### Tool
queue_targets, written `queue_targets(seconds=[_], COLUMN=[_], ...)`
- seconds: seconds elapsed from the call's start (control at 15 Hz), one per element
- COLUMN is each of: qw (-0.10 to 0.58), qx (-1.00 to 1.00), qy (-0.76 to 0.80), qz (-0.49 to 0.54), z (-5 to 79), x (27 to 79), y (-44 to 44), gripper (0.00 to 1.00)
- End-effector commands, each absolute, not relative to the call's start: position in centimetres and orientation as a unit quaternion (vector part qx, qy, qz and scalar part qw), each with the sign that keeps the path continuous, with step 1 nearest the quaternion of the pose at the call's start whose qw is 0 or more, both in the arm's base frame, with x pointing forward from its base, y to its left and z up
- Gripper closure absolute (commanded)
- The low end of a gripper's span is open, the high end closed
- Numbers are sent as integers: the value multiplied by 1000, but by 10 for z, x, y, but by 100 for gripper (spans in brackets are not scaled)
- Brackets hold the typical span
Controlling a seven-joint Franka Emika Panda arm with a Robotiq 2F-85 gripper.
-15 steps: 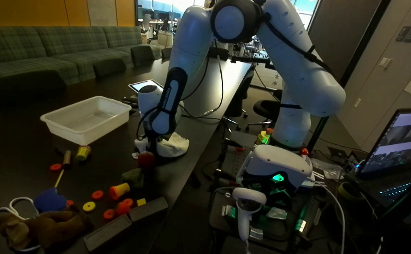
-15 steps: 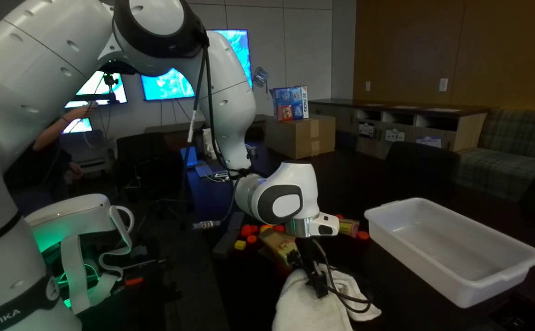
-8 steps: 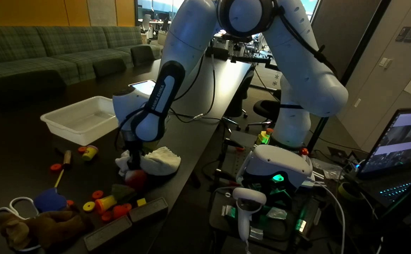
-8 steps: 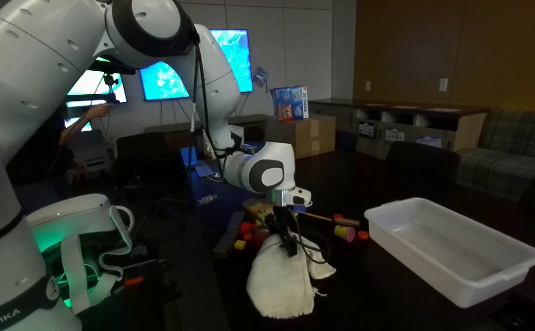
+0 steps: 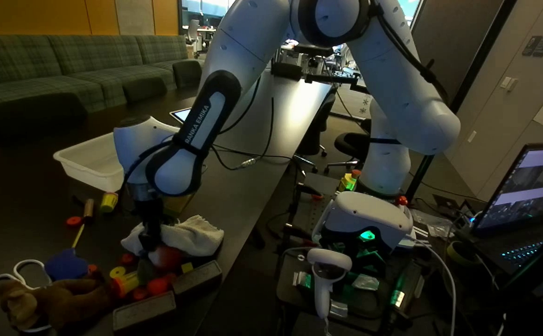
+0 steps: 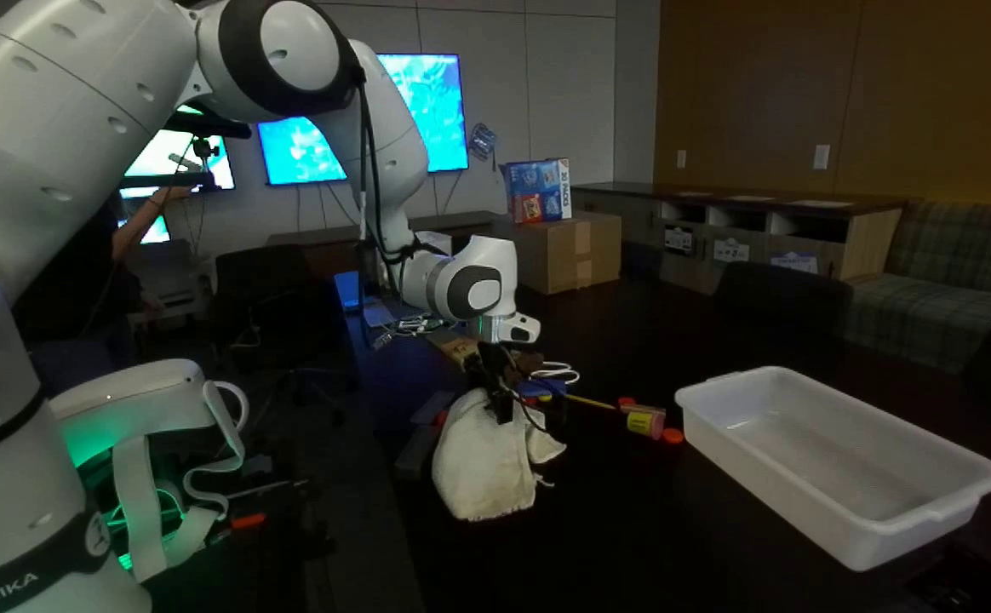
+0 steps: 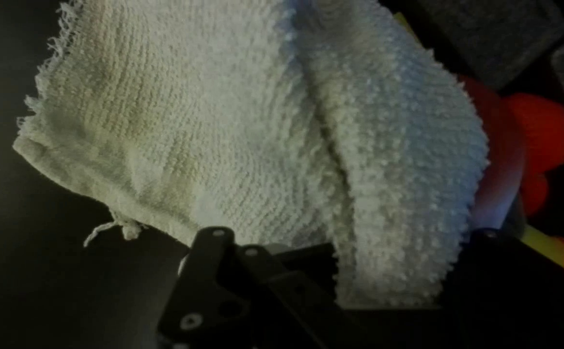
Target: Use the towel to push all the objects on the table to the left
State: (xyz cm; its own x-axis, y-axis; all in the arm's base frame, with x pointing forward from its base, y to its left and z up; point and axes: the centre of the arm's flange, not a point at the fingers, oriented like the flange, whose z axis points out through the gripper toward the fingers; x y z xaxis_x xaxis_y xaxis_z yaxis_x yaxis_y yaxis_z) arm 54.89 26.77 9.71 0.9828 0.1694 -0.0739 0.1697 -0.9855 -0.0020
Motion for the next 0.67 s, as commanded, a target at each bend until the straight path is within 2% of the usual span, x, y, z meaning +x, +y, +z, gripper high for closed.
queue_targets(seconds=[0.0, 0.4, 0.6], qw=[-24, -18, 7], qx=[995, 997, 998], qy=[89, 77, 58], qz=[-25, 17, 38], z=[129, 178, 192], x=[560, 592, 611], y=[255, 170, 123], gripper=[99, 99, 99])
